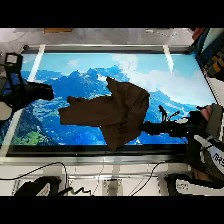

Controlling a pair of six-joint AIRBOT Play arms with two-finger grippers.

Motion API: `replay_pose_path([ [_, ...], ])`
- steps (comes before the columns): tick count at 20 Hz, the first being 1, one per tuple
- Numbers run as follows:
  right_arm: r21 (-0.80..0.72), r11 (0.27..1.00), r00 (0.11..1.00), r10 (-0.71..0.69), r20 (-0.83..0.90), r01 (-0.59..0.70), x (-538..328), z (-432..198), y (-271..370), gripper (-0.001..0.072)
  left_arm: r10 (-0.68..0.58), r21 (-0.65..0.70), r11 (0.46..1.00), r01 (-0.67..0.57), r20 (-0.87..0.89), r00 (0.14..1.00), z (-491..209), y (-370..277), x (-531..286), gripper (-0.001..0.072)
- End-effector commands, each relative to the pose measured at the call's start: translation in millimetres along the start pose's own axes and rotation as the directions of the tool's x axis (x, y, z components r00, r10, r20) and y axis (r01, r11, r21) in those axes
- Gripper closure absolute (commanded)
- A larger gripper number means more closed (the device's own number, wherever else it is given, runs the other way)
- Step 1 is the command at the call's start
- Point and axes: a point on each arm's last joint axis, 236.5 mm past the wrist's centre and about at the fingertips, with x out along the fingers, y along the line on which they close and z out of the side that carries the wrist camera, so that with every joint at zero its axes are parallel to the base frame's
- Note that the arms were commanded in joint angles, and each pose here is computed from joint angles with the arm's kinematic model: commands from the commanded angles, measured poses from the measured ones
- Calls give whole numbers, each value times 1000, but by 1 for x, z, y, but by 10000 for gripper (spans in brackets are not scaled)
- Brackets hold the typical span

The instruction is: Fold the clothes and pants, and hang the long-sleeved shirts on hangers.

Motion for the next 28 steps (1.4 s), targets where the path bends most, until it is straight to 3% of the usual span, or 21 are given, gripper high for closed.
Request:
replay_pose_path([
  [1, -66, 997, 998, 40, -45, -43, 1, -9, 9, 389, -23, -107, 994, 8, -136, 990, -35, 1, 23, 405],
  [2, -75, 995, 997, 55, -61, -59, 0, -13, 12, 427, -22, -142, 990, -1, -161, 987, -42, 4, 31, 405],
  [4, -76, 995, 996, 58, -63, -62, 0, -13, 13, 694, -14, -209, 977, -33, -221, 975, -60, 14, 45, 406],
  [10, -166, 984, 997, 62, -52, -70, -3, -11, 17, 694, -52, -381, 906, -186, -534, 844, -163, 68, 60, 406],
  [15, -168, 982, 996, 74, -58, -82, -5, -13, 21, 694, -285, -568, 823, -22, -445, 849, -178, 66, 86, 395],
  [17, -168, 982, 996, 74, -57, -83, -5, -13, 21, 694, -315, -562, 827, -9, -476, 821, -197, 64, 96, 203],
  [20, -167, 982, 996, 74, -57, -83, -5, -13, 21, 694, -358, -561, 828, 8, -518, 777, -225, 57, 112, 200],
  [24, -166, 983, 996, 75, -57, -83, -5, -12, 22, 694, -433, -635, 773, 0, -526, 732, -251, 43, 129, 205],
  [28, -159, 983, 995, 84, -48, -91, -5, -10, 24, 694, -499, -670, 737, 82, -459, 735, -244, 22, 143, 285],
])
